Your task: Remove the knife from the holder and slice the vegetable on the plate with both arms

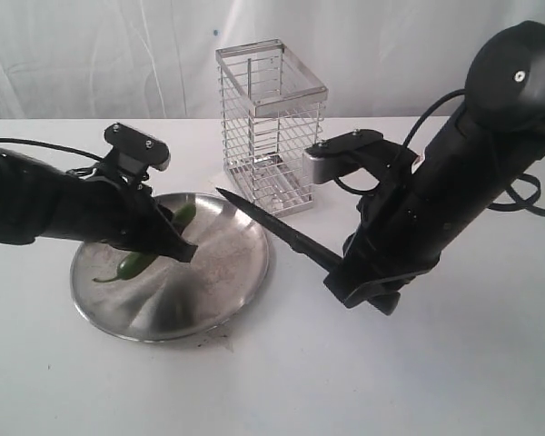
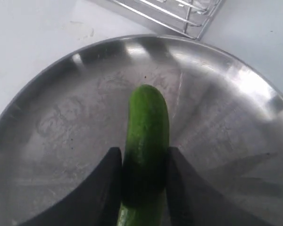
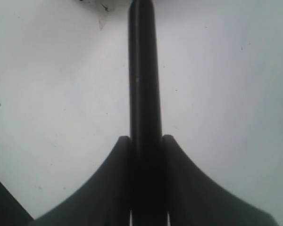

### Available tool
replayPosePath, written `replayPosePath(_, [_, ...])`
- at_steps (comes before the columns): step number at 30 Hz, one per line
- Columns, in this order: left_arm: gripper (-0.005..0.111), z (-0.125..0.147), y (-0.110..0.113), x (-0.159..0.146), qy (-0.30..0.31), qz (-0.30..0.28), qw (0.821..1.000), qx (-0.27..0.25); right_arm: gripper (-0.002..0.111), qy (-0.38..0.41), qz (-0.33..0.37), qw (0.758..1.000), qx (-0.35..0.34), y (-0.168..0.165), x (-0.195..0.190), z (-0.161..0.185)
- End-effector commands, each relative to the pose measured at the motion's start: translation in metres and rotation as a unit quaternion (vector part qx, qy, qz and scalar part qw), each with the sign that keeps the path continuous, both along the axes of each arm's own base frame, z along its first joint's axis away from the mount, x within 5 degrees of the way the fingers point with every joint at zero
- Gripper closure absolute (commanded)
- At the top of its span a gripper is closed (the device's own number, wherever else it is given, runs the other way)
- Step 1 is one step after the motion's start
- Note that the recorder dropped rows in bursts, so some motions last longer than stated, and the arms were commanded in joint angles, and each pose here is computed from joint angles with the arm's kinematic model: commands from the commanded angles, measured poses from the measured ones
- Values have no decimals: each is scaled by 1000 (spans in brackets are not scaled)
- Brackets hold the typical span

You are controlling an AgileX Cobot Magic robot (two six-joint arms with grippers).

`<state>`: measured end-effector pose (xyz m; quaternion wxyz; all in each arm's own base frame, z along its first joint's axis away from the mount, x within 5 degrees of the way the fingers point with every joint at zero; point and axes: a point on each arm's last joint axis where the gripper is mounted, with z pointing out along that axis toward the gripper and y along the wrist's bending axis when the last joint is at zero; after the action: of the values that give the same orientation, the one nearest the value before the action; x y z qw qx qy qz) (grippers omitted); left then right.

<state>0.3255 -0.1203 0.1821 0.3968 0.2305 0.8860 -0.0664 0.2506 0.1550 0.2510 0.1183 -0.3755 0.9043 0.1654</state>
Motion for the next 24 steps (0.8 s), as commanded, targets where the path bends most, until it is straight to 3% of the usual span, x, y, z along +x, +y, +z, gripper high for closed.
replayPosePath(1, [82, -9, 4, -6, 22, 34, 999, -9, 102, -2, 19, 999, -27, 6, 3, -11])
replayPosePath(9, [81, -27, 10, -20, 48, 31, 998, 15, 104, -25, 31, 999, -21, 30, 15, -10])
replayPosePath(15, [59, -25, 14, -20, 47, 56, 997, 18, 104, -28, 29, 999, -20, 33, 20, -6])
replayPosePath(20, [51, -3, 14, -20, 13, 59, 998, 5, 104, -29, 32, 999, -21, 39, 29, -6])
replayPosePath(24, [51, 30, 32, -25, -45, 108, 991, 58, 104, -38, 67, 992, -96, 58, 35, -21])
